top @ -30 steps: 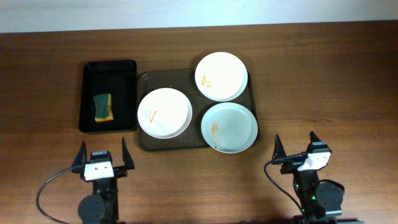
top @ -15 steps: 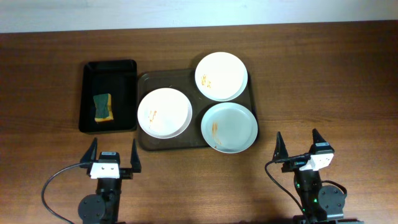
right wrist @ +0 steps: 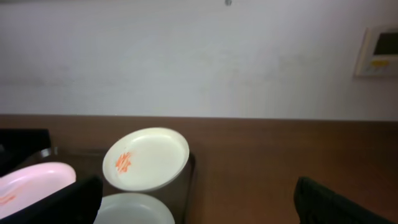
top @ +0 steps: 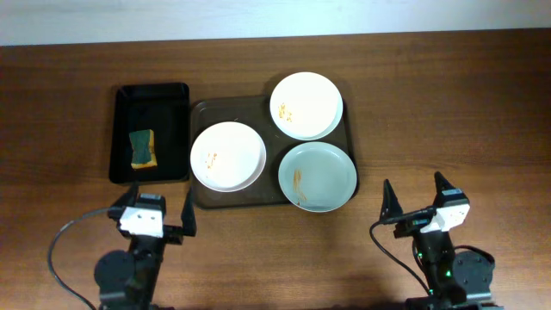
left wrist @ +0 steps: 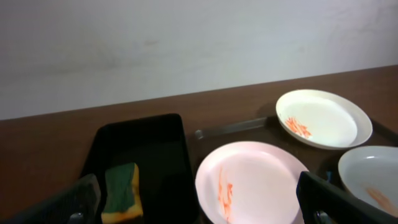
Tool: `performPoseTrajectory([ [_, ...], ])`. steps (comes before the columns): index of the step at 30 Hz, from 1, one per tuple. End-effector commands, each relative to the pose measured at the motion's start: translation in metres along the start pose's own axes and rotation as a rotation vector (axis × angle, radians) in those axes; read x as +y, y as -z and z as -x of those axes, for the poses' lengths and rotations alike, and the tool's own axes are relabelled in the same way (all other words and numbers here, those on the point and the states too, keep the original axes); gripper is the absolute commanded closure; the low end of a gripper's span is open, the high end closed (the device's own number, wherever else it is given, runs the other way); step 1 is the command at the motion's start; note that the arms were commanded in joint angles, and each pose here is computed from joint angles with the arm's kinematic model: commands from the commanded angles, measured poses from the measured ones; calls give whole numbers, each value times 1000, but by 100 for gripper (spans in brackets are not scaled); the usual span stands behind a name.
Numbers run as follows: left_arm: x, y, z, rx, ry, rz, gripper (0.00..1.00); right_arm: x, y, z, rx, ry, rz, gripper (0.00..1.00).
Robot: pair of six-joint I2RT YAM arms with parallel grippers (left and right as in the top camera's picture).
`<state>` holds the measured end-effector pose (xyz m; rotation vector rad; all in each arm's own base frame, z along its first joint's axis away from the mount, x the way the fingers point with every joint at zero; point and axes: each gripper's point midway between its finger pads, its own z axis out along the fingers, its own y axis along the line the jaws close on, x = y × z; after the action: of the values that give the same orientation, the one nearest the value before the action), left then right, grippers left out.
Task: Clean dirty plates on tray and stack at the side
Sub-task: 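Reach left gripper to the sponge and right gripper to the front-left plate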
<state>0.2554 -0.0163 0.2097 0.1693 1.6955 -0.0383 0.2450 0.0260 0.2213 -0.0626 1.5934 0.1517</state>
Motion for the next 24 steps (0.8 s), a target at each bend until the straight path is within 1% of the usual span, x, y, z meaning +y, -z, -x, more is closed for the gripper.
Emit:
performPoseTrajectory([
  [1, 0, -7, 23, 11, -14, -20, 1, 6, -5, 14, 30, -6, 33, 2],
  [7, 4, -24, 37, 108, 4, -31, 1, 6, -19, 23, 125, -17, 27, 2],
  [14, 8, -43, 38, 265, 34, -48, 1, 7, -36, 29, 246, -30, 39, 2],
  [18, 4, -57, 41, 364, 61, -96, 1, 10, -48, 29, 347, -42, 55, 2],
  [20, 1, -63, 42, 417, 79, -127, 1, 14, -53, 29, 400, -16, 83, 2],
  [24, -11, -75, 39, 585, 148, -227, 1, 13, -67, 28, 540, -30, 87, 2],
])
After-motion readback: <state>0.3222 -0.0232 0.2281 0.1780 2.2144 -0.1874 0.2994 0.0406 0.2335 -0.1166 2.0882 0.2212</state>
